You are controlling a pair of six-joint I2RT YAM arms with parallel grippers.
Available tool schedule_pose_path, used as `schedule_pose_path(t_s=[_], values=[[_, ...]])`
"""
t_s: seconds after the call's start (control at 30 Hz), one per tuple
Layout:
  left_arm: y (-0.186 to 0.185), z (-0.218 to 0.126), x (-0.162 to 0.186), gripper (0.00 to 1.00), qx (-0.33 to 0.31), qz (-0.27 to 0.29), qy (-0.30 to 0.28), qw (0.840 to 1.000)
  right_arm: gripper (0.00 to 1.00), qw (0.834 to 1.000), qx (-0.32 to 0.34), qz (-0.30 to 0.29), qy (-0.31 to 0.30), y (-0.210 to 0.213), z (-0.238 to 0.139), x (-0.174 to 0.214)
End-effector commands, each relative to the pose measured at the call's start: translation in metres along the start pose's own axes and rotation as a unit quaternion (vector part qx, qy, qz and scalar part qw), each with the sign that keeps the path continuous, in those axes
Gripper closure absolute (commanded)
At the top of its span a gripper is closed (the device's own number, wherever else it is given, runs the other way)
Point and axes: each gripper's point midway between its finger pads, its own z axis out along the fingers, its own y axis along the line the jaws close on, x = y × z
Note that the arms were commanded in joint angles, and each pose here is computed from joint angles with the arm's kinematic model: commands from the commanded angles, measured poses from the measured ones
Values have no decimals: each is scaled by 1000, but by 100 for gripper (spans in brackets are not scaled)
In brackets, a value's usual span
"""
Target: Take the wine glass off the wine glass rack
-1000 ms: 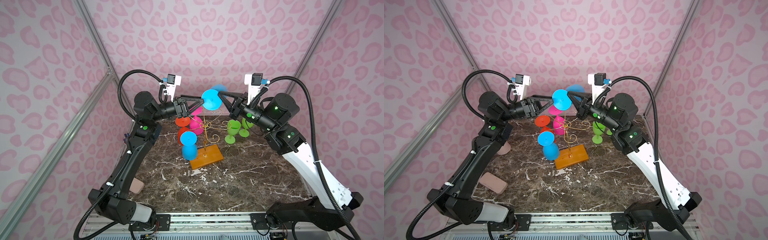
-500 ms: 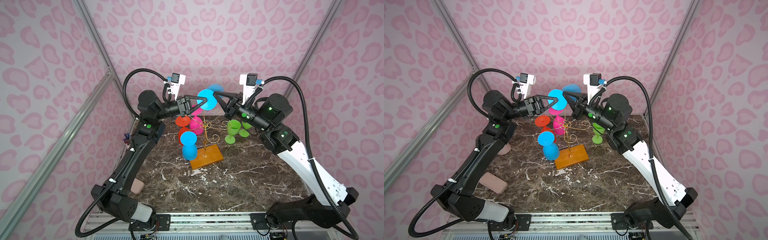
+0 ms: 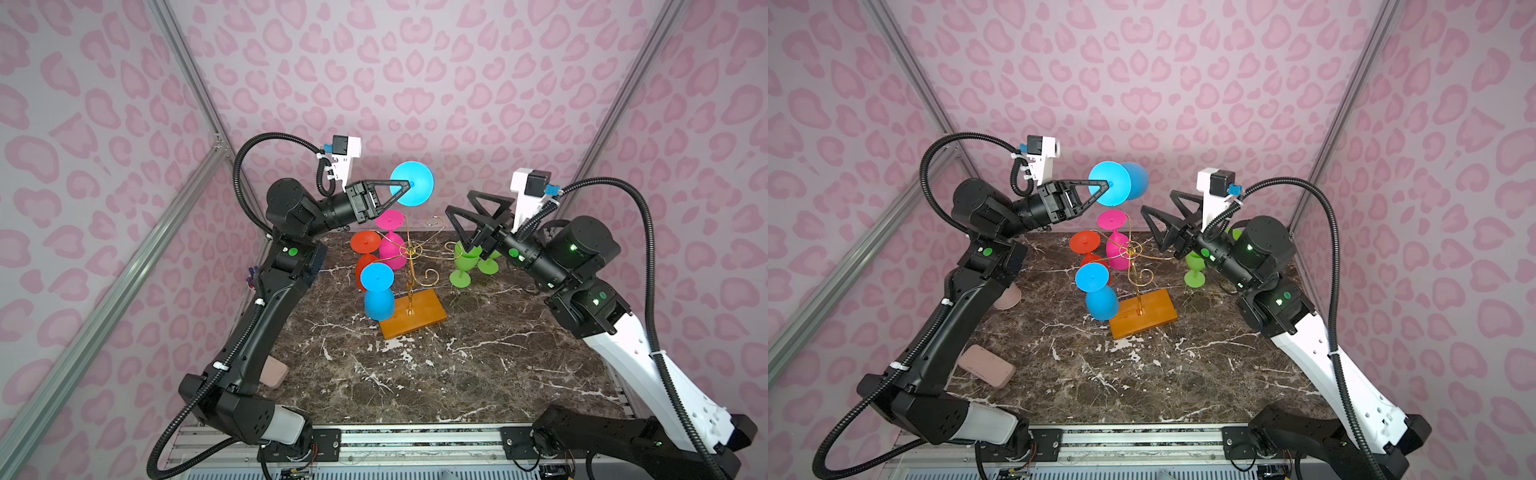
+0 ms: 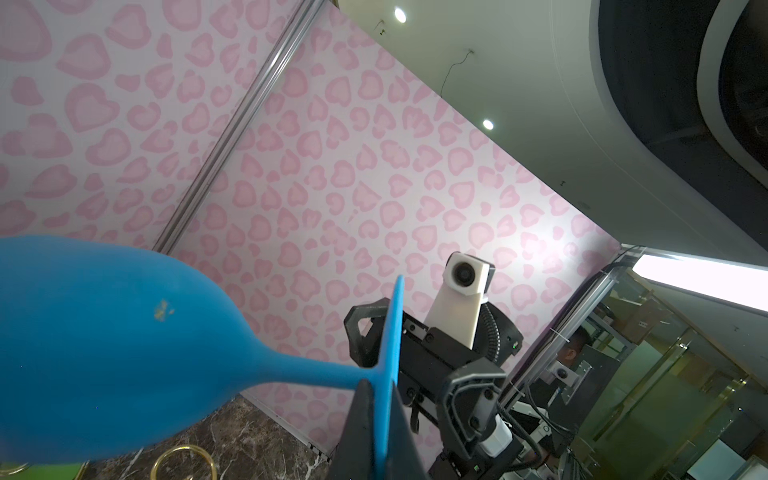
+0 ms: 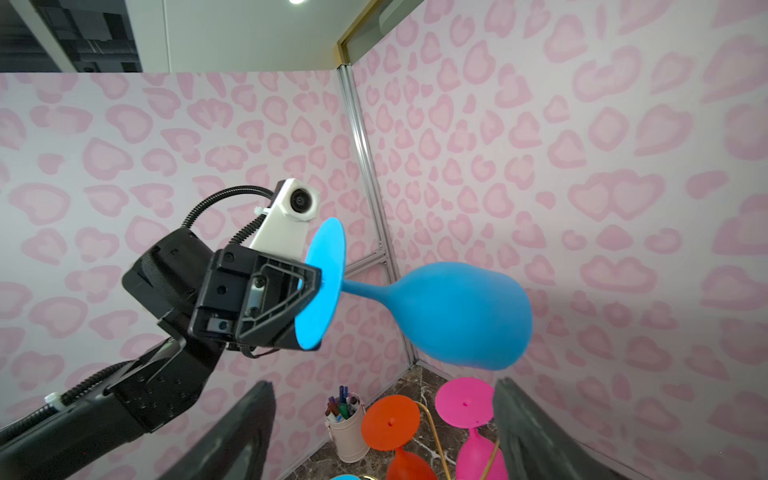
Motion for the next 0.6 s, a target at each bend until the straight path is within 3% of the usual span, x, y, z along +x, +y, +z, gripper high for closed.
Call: schedule_pose_path(t_s=[0.0, 0.33, 0.57], values=[[-21, -3, -16, 96, 17, -1, -30, 999, 11, 994, 27, -101, -2, -11, -2, 12], [-28, -4, -17, 96, 26, -47, -29, 998, 2, 956, 26, -290, -29, -8, 39, 35], [-37, -5, -16, 96, 36, -75, -23, 996, 2, 943, 38, -326, -49, -14, 68, 33]])
